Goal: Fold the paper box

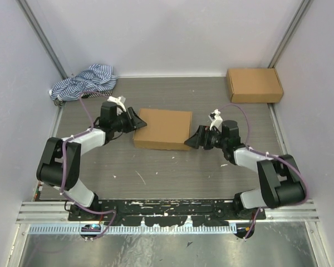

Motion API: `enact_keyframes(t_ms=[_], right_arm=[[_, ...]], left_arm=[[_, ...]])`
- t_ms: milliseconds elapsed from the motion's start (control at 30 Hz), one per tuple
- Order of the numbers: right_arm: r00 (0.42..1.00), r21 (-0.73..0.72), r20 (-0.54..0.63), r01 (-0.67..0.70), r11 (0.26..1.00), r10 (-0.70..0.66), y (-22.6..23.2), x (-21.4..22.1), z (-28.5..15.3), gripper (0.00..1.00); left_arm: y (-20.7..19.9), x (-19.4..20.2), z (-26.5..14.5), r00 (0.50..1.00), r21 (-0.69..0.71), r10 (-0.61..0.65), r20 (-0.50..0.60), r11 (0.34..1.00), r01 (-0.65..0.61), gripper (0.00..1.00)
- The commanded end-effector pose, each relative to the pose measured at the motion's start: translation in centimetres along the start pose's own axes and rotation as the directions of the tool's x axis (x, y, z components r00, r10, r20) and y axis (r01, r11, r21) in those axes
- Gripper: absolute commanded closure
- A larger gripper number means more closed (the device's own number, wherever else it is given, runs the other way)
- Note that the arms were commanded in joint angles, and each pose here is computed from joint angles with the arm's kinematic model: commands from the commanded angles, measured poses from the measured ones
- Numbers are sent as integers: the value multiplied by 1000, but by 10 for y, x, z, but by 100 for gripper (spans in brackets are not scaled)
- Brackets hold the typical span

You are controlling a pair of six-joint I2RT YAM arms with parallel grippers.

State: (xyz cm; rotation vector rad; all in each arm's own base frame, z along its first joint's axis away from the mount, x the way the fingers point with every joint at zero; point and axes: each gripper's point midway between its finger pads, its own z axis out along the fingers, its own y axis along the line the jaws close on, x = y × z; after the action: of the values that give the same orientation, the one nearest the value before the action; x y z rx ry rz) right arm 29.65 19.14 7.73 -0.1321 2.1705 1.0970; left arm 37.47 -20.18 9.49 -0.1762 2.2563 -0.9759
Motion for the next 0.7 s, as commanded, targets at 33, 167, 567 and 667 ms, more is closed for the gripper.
enact_keyframes(t_ms=[33, 167, 567, 667], right_arm=[[995, -94, 27, 97, 991, -95, 40, -2, -16, 14], [989, -120, -15, 141, 983, -144, 55, 8, -14, 15], [984, 129, -55, 176, 976, -170, 35, 23, -20, 18], [979, 201, 1, 202, 959, -206, 33, 4, -31, 13]], left_arm=[[2, 2, 11, 1000, -15, 26, -1, 1000, -26, 45], [6, 7, 14, 1000, -38, 16, -16, 999, -17, 45], [16, 15, 14, 997, -101, 18, -71, 995, -25, 46], [12, 11, 10, 998, -94, 32, -59, 995, -37, 47]])
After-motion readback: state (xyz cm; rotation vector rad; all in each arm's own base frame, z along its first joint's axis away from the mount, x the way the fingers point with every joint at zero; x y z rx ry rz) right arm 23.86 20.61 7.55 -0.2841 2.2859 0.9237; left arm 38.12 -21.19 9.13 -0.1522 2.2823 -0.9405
